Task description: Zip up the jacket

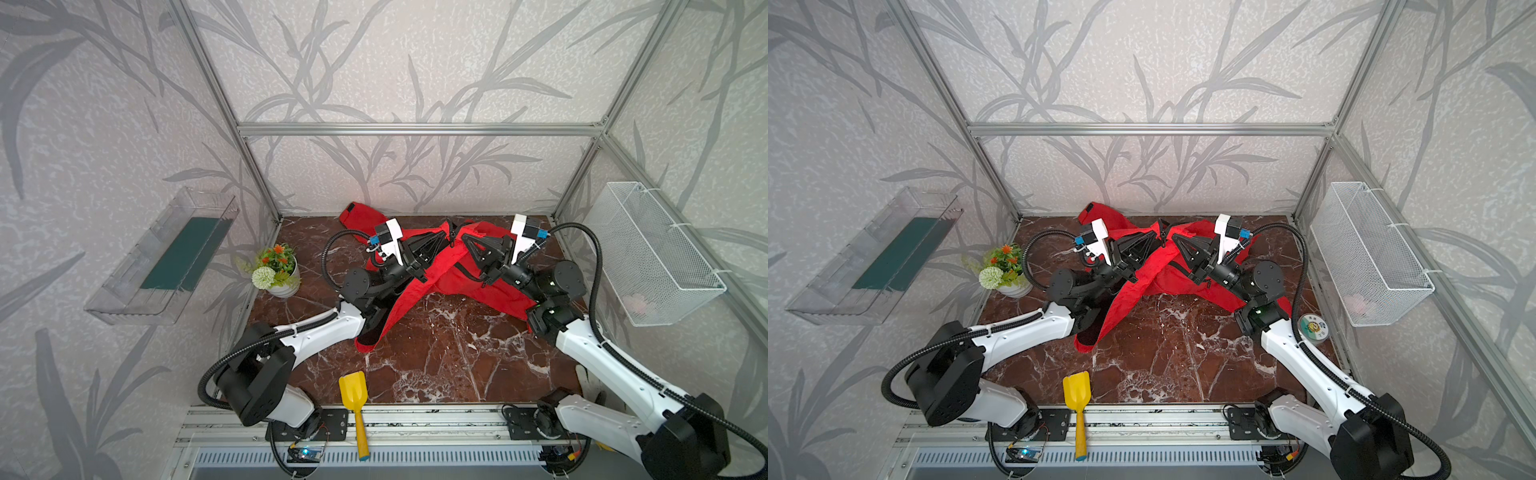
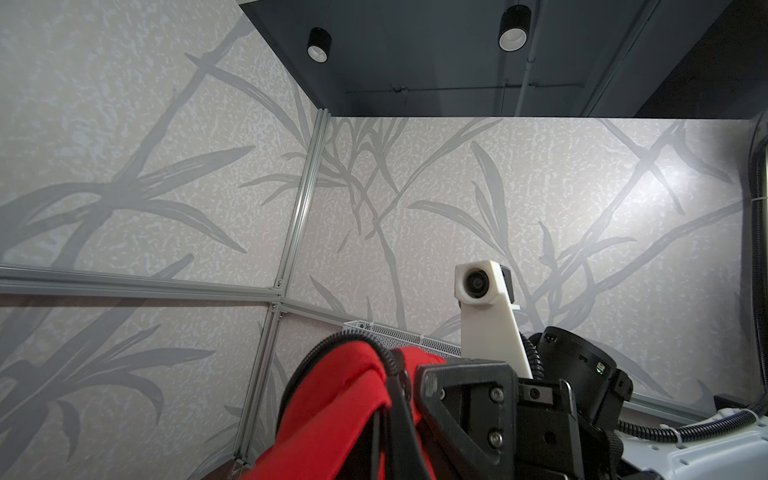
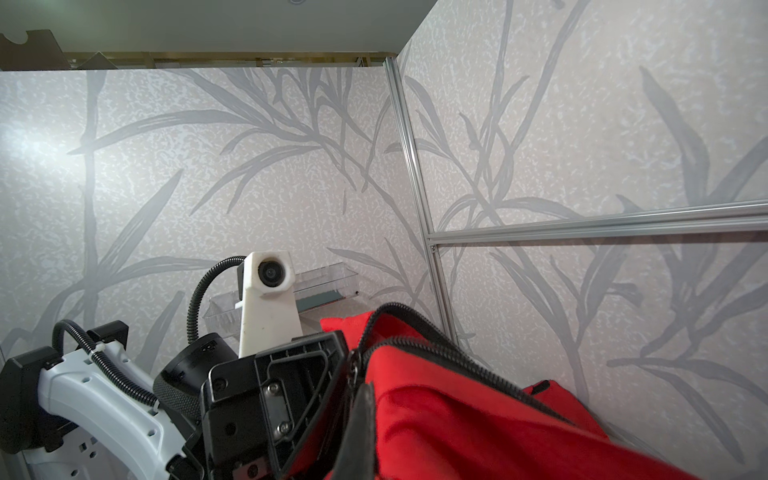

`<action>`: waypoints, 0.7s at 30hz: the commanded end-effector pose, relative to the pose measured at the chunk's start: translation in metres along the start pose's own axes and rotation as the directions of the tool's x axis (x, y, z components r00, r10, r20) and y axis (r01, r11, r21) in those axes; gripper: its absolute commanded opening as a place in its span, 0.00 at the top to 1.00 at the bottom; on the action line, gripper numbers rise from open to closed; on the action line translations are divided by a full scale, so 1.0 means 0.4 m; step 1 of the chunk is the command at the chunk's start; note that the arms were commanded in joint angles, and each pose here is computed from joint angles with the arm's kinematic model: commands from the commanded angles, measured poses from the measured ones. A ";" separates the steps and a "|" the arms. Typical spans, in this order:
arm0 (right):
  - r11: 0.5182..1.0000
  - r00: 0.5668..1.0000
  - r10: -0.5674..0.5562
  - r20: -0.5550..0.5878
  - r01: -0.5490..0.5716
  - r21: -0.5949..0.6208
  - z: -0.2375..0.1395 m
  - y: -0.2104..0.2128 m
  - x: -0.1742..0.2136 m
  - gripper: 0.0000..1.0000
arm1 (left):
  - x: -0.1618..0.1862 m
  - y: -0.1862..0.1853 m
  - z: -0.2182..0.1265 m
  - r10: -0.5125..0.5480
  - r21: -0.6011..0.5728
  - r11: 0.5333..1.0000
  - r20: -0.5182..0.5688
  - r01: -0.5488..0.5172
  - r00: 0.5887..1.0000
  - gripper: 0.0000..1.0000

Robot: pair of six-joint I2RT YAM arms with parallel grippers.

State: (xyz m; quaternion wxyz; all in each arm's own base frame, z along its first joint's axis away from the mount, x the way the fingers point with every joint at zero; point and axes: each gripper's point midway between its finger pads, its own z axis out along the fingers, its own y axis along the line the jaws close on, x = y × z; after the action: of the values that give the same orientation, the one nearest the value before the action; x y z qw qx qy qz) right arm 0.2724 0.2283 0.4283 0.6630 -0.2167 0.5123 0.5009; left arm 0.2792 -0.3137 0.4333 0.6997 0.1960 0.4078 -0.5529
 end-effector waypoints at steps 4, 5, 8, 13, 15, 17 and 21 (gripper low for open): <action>0.997 0.985 -0.073 0.158 0.078 -0.024 -0.011 0.054 -0.132 1.00 | -0.076 -0.053 -0.004 0.111 0.040 0.993 0.090 -0.115 0.990 1.00; 0.997 0.984 -0.071 0.162 0.076 -0.024 -0.012 0.055 -0.134 1.00 | -0.075 -0.052 -0.005 0.121 0.037 0.991 0.089 -0.125 0.989 1.00; 0.998 0.983 -0.051 0.177 0.057 -0.028 -0.012 0.056 -0.142 1.00 | -0.072 -0.051 -0.009 0.133 0.027 0.990 0.089 -0.136 0.987 1.00; 0.998 0.980 -0.040 0.196 0.048 -0.035 -0.006 0.058 -0.152 1.00 | -0.063 -0.049 -0.010 0.134 0.025 0.990 0.082 -0.136 0.988 1.00; 0.998 0.979 -0.048 0.200 0.055 -0.031 -0.008 0.059 -0.154 1.00 | -0.065 -0.045 -0.012 0.140 0.014 0.990 0.085 -0.142 0.986 1.00; 0.998 0.978 -0.045 0.205 0.054 -0.037 -0.008 0.063 -0.153 1.00 | -0.070 -0.044 -0.011 0.149 0.005 0.989 0.091 -0.150 0.985 1.00; 0.998 0.976 -0.038 0.215 0.048 -0.044 -0.005 0.073 -0.155 1.00 | -0.086 -0.052 -0.007 0.170 0.003 0.985 0.108 -0.171 0.980 1.00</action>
State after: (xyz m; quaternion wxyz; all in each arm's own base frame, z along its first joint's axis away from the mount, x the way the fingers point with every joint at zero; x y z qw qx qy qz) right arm 0.2694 0.2288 0.4359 0.6601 -0.1957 0.5057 0.5198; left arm 0.2734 -0.3121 0.4386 0.7343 0.2059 0.3930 -0.5138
